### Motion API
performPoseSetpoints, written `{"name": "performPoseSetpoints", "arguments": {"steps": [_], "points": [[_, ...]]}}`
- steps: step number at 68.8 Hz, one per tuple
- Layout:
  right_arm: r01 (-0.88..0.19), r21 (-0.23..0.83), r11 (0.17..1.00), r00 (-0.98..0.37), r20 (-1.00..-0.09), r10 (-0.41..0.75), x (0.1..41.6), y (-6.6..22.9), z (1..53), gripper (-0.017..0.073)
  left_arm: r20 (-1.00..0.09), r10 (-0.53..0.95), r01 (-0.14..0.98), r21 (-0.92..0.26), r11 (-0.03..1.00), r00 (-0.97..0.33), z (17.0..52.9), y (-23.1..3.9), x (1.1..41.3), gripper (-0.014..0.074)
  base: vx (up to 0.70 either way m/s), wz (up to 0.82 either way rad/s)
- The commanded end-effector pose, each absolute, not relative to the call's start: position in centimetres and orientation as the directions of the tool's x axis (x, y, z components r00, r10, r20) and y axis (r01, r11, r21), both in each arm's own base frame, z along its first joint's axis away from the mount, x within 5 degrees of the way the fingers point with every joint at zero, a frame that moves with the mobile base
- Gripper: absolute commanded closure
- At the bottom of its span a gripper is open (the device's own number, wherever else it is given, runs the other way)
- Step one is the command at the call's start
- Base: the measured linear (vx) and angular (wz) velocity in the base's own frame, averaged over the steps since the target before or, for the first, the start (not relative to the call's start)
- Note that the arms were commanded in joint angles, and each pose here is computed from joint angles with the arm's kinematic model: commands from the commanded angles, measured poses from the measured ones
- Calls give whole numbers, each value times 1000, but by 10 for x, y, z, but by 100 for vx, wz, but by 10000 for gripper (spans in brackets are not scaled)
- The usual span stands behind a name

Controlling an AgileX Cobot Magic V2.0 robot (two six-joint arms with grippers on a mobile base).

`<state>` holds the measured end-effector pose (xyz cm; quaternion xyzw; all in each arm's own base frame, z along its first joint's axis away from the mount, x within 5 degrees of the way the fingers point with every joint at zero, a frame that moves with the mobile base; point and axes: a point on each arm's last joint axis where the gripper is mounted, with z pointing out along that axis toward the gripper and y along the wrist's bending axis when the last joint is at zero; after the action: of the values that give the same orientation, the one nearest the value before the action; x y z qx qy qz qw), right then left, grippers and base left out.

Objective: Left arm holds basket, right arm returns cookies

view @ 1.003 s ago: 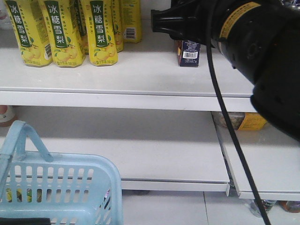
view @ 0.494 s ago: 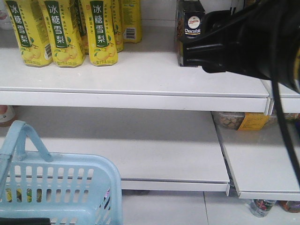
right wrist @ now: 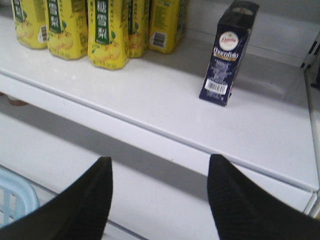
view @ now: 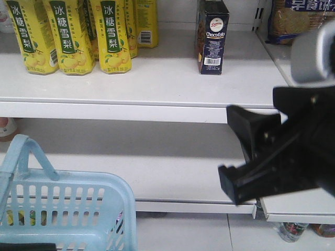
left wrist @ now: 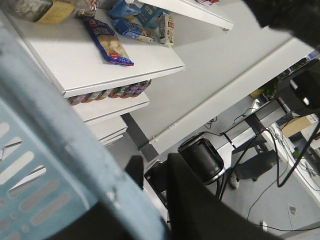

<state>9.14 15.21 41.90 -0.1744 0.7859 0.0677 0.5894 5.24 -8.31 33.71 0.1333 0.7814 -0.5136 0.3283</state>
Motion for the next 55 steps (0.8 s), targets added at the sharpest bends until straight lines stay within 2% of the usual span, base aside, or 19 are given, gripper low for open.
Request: {"name": "performPoseSetpoints", "arguments": {"steps": [1,16,28,55], "points": [[-304,-64,951,-193,-973,-127,88,134,411,242,-661,-194,566,-732,379,-725,352,-84,53,600,0,0],[-341,-2,940,-220,-972,-82,80,110,377,574,-661,-194,566,-732,379,-725,352,-84,53,600,0,0],[-375,27,926,-212,-975,-58,79,96,368,568,-661,-194,566,-732,379,-725,352,-84,53,600,0,0],[-389,46,920,-221,-974,-45,79,91,366,567,-661,-194,566,-732,379,-725,352,-84,53,600,0,0]]}}
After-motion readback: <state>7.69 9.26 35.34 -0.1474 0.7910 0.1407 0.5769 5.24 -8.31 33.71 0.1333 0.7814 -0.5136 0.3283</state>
